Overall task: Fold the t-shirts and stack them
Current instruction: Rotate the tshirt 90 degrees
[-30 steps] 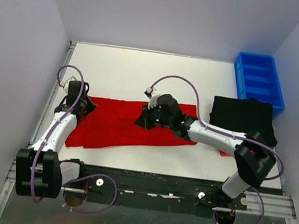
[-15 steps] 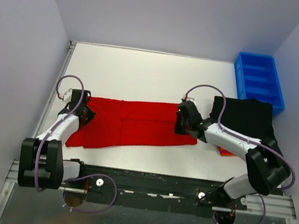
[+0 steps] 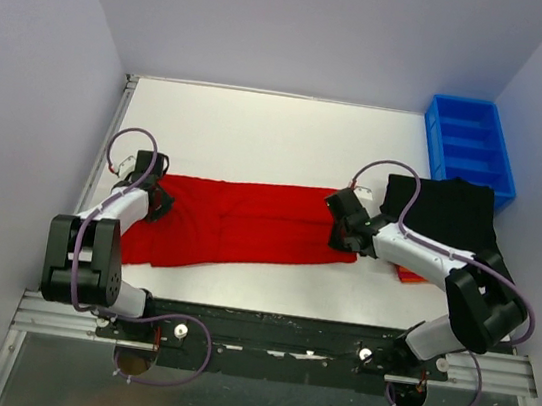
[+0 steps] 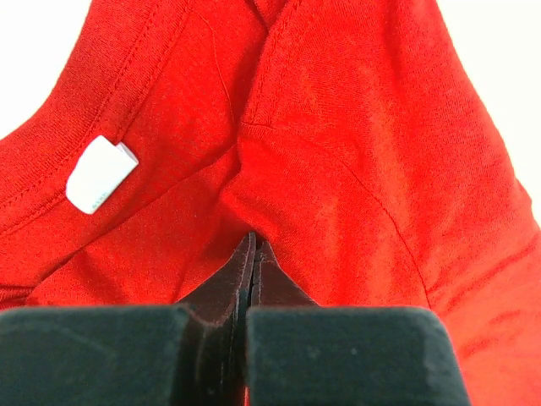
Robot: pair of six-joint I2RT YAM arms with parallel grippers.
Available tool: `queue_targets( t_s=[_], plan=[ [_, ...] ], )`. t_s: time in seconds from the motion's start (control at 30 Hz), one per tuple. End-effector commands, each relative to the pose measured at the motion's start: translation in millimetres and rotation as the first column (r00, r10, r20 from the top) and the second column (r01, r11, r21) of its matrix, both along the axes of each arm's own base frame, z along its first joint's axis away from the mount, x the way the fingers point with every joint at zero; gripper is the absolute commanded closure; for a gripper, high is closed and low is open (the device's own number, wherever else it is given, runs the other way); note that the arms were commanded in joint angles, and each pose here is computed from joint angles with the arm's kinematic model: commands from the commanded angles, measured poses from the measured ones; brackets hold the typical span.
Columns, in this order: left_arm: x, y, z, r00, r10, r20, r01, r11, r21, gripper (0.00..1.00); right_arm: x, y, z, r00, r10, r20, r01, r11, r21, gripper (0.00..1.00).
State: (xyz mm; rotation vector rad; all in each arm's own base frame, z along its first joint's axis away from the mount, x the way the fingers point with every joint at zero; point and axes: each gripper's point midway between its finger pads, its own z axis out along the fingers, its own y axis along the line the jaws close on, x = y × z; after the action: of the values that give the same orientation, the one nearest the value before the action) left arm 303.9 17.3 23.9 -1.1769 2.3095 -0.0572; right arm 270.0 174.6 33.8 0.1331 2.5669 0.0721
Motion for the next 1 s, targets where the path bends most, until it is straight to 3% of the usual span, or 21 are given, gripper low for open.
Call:
queue_targets(
  t_s=[0.0,0.23,0.4,0.53,0.73,0.97],
  plan=[
    [2,5,-20,0.997,0.03,-0.067,-0.029,0.999,0.025,1.0,-16,3,-22,0.996,-0.008,-0.093,0.01,1.0,0.014,0.99],
    [21,-9,-42,0.988,0.003,-0.154,0.001,1.0,0.025,1.0,-42,-2,-45,0.974,-0.056,-0.218,0.029,0.992,-0.124,0.99],
    [77,-32,-16,0.994,-0.073,-0.084,0.077,0.996,0.041,1.0,-69,24,-52,0.968,0.003,-0.249,-0.031,0.994,-0.109,0.99],
    [114,-81,-16,0.973,-0.209,-0.1,0.209,0.978,-0.012,1.0,-95,69,-55,0.957,0.105,-0.272,-0.121,0.992,-0.044,0.99],
    [153,-134,-20,0.944,-0.298,-0.141,0.309,0.949,0.061,1.0,-126,139,-52,0.933,0.225,-0.279,-0.235,0.972,-0.003,0.99],
    [203,-222,-27,0.864,-0.503,0.006,0.502,0.863,-0.056,1.0,-140,232,-9,0.88,0.453,-0.143,-0.432,0.888,0.157,0.99]
  ],
)
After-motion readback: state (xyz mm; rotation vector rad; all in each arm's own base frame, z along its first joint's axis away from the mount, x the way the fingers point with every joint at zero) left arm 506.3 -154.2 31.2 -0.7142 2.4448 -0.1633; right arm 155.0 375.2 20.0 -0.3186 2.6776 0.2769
